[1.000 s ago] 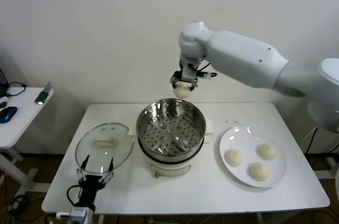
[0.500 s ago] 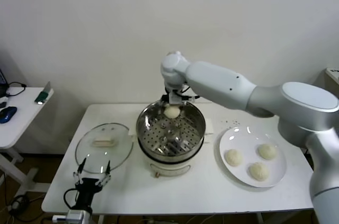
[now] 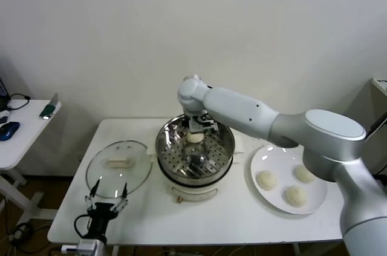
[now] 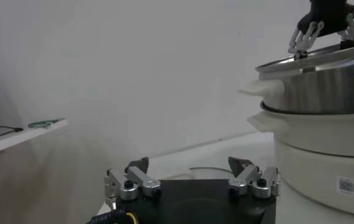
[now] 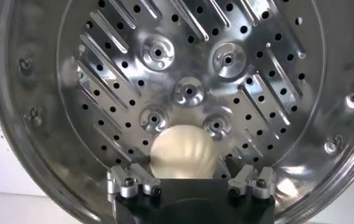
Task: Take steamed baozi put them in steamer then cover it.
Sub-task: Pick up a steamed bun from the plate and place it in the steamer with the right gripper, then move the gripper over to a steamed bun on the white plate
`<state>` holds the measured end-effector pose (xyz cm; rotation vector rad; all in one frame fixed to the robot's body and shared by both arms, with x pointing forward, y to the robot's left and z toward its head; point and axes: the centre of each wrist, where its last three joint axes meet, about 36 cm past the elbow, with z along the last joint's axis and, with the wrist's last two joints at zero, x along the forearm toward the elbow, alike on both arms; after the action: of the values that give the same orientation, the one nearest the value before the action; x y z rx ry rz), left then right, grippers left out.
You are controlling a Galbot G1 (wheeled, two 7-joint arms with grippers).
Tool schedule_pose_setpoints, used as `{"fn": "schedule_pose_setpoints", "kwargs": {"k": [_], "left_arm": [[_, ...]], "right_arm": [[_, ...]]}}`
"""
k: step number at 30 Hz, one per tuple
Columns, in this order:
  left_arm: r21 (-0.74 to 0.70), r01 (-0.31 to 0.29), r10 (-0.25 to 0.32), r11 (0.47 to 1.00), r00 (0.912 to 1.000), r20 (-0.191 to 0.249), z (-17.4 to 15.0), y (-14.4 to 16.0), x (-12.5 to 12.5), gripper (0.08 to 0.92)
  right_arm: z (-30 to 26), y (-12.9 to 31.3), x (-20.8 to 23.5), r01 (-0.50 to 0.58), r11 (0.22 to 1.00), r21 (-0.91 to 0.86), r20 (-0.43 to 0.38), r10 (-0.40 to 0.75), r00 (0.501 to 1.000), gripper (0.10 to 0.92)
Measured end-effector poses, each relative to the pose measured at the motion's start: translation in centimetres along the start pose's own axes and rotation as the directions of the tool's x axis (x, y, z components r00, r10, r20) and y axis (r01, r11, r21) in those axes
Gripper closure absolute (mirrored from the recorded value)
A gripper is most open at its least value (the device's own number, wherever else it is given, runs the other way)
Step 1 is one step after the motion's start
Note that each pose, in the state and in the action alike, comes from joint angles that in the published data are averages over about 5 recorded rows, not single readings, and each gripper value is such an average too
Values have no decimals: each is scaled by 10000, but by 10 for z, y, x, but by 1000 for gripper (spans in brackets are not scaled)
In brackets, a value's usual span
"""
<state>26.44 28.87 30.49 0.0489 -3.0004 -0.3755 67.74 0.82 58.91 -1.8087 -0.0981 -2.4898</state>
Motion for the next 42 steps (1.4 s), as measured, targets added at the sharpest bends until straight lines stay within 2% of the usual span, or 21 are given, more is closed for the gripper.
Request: {"fn": "schedule_pose_setpoints", "kwargs": {"k": [6,11,15,18,22,28,35,38,42], "left_arm": [[-13,-76,76,10000,10000,9,1,-2,-2,177],[-10,-219,219,9998,9997,-87,3,-4,0,177],[-29,-312,312,9995,9995,-74,2,-6,0,177],[-60,-355,355,9994,9994,-31,0,-7,0,177],[-99,-373,373,9993,9993,32,-3,-7,-1,177],[-166,-359,360,9992,9993,79,-6,-6,0,177],[-229,-280,282,9993,9996,87,-8,-2,4,177],[-253,-252,253,9994,9997,69,-9,-1,6,177],[-288,-257,258,9993,9997,21,-8,-1,9,177]], "right_arm": [[5,12,29,-113,9999,-21,-211,113,9997,200],[12,42,64,-370,9979,-535,-344,352,9988,200],[15,82,89,-822,9820,-1698,-405,764,9963,199],[13,117,103,-1297,9376,-3226,-424,1226,9916,200],[6,167,112,-1506,7950,-5876,-361,1603,9864,200],[-13,235,111,-802,4814,-8728,136,1882,9820,200],[-45,296,79,563,1962,-9790,951,1947,9762,200],[-61,316,56,1092,1147,-9874,1297,1893,9733,200],[-80,332,23,1578,444,-9865,1633,1776,9705,200]]}}
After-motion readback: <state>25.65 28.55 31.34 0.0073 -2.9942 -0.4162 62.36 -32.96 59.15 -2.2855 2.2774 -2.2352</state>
